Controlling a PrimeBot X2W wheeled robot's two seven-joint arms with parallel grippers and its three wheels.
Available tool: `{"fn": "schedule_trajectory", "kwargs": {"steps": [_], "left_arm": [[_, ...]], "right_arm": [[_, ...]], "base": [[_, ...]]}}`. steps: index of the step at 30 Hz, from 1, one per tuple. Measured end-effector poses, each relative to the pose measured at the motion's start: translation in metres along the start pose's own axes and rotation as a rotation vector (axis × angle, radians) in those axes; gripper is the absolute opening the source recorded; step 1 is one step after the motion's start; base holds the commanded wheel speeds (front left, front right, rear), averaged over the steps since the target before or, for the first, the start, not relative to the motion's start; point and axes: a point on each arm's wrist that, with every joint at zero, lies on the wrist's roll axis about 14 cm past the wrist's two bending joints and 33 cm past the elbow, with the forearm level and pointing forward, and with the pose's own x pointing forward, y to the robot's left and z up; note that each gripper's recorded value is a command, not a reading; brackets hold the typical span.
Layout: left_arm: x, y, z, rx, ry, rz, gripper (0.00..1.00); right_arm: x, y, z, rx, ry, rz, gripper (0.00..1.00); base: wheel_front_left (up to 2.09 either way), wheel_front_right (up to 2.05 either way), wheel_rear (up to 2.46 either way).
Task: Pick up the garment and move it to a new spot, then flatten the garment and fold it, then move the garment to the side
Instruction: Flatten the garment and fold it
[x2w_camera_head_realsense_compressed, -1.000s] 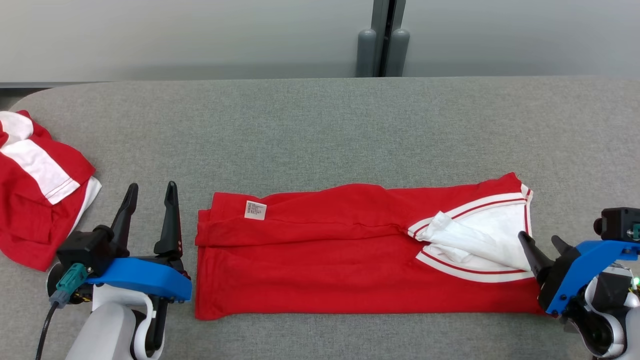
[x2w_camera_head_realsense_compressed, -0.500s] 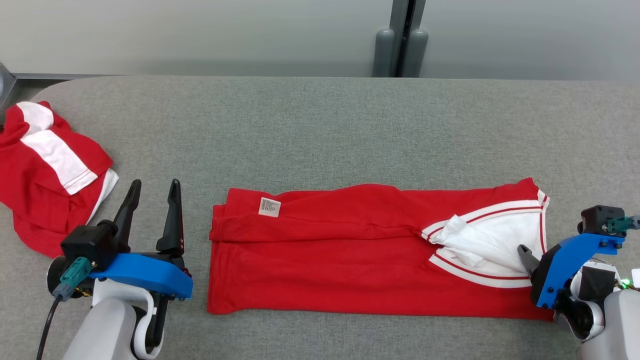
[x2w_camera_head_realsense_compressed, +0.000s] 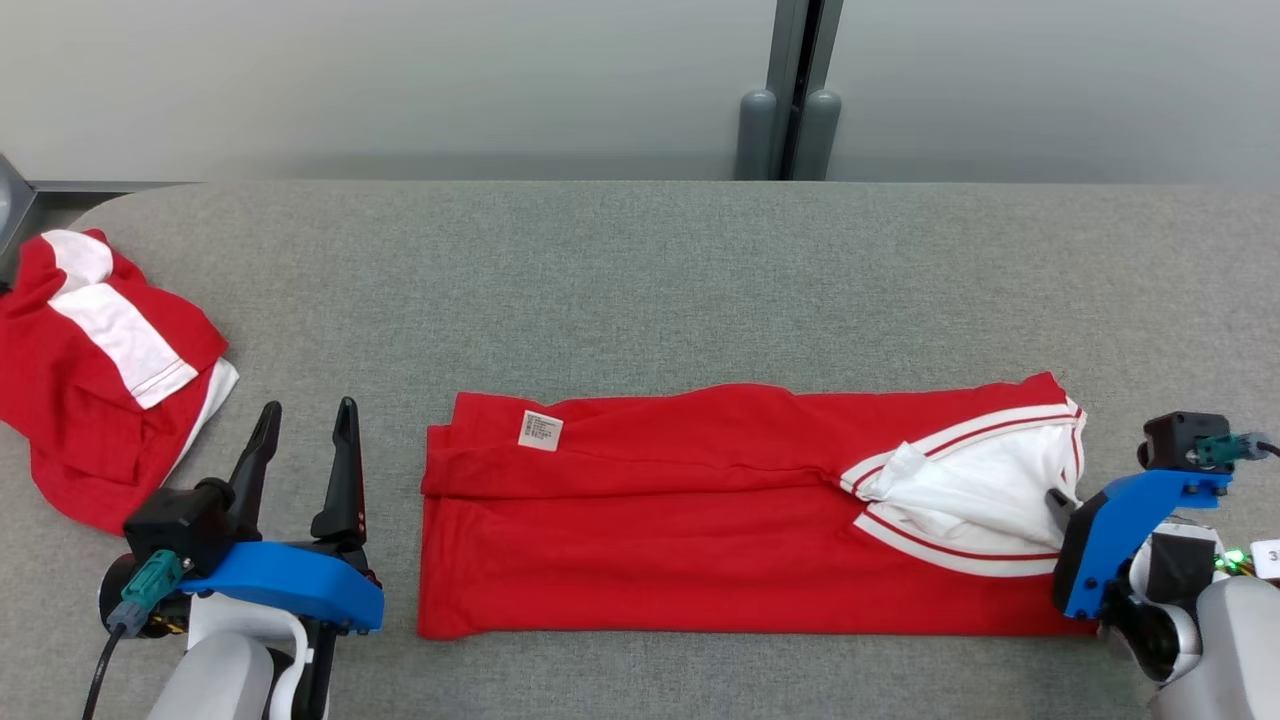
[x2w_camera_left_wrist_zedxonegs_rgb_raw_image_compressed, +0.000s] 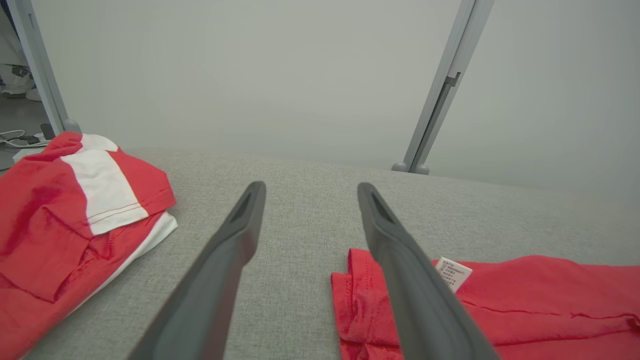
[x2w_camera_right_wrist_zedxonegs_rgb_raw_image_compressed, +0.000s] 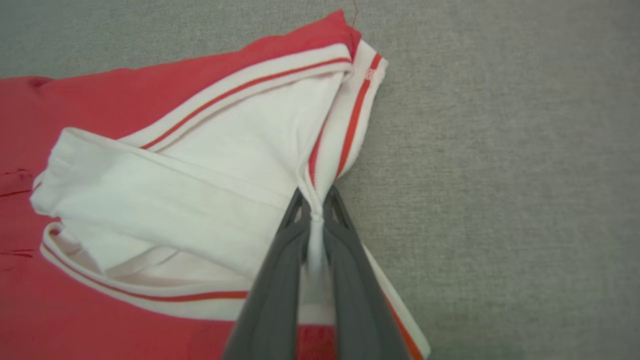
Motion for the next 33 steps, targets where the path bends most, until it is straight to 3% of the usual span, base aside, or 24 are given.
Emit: {"fn": "schedule_trajectory", "kwargs": {"steps": [5, 12, 17, 23, 33], "left_arm": [[-0.002, -0.002, 0.001, 0.000, -0.004, -0.007, 1.00], [-0.002, -0.005, 0.004, 0.002, -0.011, -0.014, 1.00], [-0.001, -0.008, 0.004, 0.005, -0.011, -0.024, 1.00], [0.000, -0.010, 0.005, 0.007, -0.011, -0.031, 1.00], [0.000, -0.009, 0.007, 0.005, -0.014, -0.027, 1.00]], "right_arm": [[-0.015, -0.030, 0.019, -0.003, -0.074, -0.056, 0.00], [-0.051, -0.095, 0.045, -0.043, -0.158, -0.215, 0.00], [-0.064, -0.100, 0.056, -0.084, -0.171, -0.241, 0.00], [-0.065, -0.060, 0.064, -0.138, -0.190, -0.148, 0.00], [-0.055, 0.086, 0.040, -0.252, -0.153, 0.229, 0.00]], "base": [[0.00, 0.00, 0.00], [0.00, 0.00, 0.00], [0.00, 0.00, 0.00], [0.00, 0.00, 0.00], [0.00, 0.00, 0.00]]}}
